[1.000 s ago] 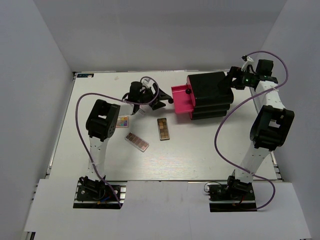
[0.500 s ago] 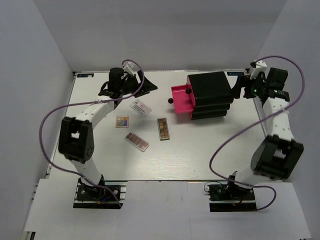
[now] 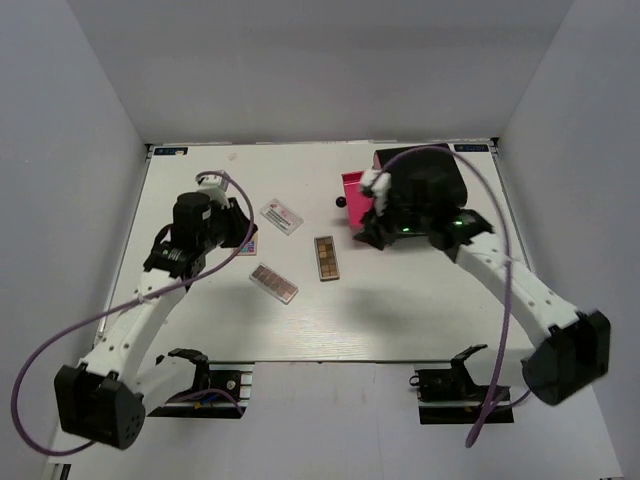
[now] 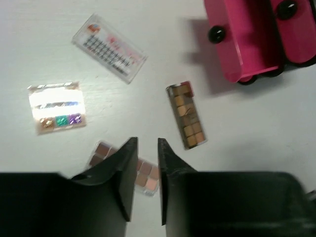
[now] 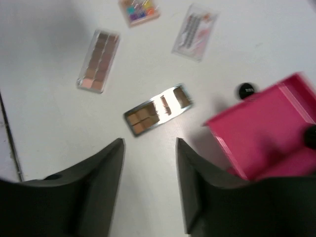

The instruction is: Organize the makeup

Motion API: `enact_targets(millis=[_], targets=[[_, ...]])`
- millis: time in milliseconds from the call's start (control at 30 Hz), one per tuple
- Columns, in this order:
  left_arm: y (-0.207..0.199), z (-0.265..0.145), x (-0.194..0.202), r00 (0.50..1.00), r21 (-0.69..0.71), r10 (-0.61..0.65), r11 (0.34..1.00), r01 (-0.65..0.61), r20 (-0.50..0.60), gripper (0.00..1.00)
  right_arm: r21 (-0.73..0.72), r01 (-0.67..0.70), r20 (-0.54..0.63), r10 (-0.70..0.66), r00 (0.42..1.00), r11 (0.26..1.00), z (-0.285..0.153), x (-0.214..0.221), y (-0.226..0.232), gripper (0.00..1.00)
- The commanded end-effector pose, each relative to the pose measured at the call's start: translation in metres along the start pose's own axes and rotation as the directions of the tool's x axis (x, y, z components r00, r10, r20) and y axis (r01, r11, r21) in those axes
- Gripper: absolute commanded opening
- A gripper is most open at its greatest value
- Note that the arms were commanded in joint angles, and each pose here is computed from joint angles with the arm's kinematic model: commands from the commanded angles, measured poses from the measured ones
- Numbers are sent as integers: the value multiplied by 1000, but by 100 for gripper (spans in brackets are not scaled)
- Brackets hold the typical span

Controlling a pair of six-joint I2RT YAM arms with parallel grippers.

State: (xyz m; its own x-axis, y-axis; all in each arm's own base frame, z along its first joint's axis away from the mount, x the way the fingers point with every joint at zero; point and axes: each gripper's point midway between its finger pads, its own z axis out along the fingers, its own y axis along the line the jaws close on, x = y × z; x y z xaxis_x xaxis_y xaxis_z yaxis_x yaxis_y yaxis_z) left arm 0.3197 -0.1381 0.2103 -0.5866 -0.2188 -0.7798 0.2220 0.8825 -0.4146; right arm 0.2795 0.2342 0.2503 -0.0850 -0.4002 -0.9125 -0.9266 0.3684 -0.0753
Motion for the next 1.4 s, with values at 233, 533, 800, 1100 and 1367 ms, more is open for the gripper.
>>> enact_targets(millis=[233,533,800,1100,1367], targets=[[43,-39,9,996,-226,47,974,-30,72,59,193,-115,-347,178,921,974,121,64,17,64],[41,-40,11,997,-217,53,975,-38,64,61,281,-212,-400,315,861,936,155,96,22,89],[40,-39,12,997,-208,55,977,-42,60,61,465,-261,-391,460,797,846,176,125,5,89],[38,-39,12,997,-196,58,979,-46,58,61,514,-287,-415,527,742,809,185,152,6,89],[38,-38,13,997,-194,58,980,-46,56,61,475,-328,-467,550,693,817,192,172,20,85]])
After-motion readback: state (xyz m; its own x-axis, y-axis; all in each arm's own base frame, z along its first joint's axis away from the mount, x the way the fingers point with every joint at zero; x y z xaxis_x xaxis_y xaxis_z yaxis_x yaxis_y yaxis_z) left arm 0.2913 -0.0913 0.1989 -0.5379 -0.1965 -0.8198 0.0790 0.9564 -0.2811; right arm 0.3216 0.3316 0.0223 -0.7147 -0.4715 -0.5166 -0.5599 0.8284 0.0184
